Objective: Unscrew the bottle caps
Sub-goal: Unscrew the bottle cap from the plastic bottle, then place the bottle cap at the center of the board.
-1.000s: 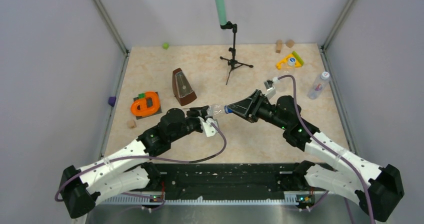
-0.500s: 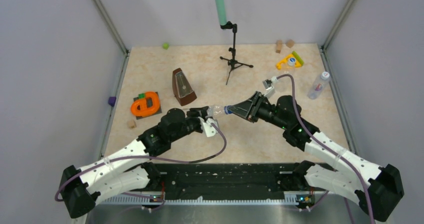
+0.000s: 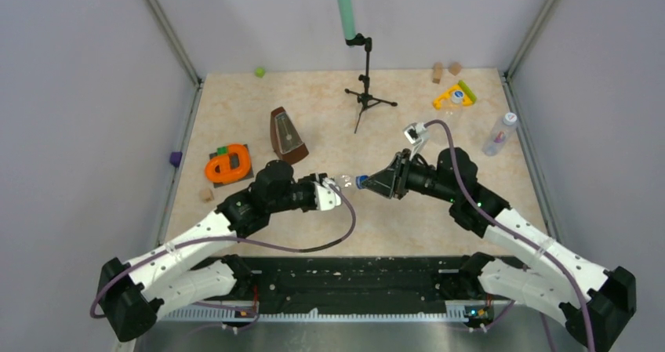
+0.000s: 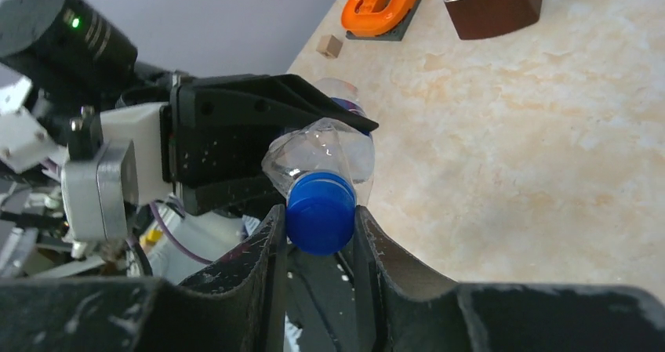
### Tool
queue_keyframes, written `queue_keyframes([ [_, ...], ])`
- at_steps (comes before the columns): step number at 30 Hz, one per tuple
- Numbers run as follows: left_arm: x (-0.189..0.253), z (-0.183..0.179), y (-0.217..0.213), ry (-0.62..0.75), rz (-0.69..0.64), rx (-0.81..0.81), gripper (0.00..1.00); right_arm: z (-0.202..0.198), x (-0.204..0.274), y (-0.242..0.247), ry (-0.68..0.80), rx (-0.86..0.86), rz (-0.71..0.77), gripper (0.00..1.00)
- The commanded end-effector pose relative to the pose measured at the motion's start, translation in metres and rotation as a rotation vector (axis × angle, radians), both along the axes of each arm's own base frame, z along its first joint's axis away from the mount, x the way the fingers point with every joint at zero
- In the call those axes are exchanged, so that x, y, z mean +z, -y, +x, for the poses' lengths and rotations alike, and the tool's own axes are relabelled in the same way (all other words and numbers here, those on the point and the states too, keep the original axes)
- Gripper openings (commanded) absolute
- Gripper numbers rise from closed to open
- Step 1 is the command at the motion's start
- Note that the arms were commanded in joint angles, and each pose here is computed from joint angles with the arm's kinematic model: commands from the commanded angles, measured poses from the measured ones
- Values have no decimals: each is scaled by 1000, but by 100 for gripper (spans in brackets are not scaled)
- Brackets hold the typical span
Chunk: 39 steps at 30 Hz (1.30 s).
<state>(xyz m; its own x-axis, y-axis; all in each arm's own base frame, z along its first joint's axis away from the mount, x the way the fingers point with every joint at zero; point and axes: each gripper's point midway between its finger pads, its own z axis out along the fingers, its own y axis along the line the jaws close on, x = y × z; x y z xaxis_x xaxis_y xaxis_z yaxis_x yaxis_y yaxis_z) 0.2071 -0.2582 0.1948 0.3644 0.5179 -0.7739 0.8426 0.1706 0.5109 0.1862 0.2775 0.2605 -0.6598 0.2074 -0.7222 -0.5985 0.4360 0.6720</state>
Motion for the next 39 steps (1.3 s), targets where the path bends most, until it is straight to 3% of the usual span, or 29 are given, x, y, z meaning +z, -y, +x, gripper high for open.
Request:
queue_keyframes([
  [1,22,-34,19,-154,-86,-207,0,-10,22,4,244,94,-22,0],
  [9,17,-57,20,-299,-65,-321,0,-28,28,24,524,130,-50,0],
  [16,18,-64,22,-327,-83,-364,0,-57,40,34,697,184,45,0],
  [21,25,-28,12,-215,-101,-152,0,-21,33,51,624,-42,-31,0],
  [26,60,-12,1,-54,-277,-29,0,27,4,72,393,-307,-181,0],
  [29,75,-12,-7,2,-367,7,0,46,-15,68,262,-344,-287,0],
  [39,100,-5,-50,136,-523,211,0,112,-53,-4,95,-223,-390,0],
])
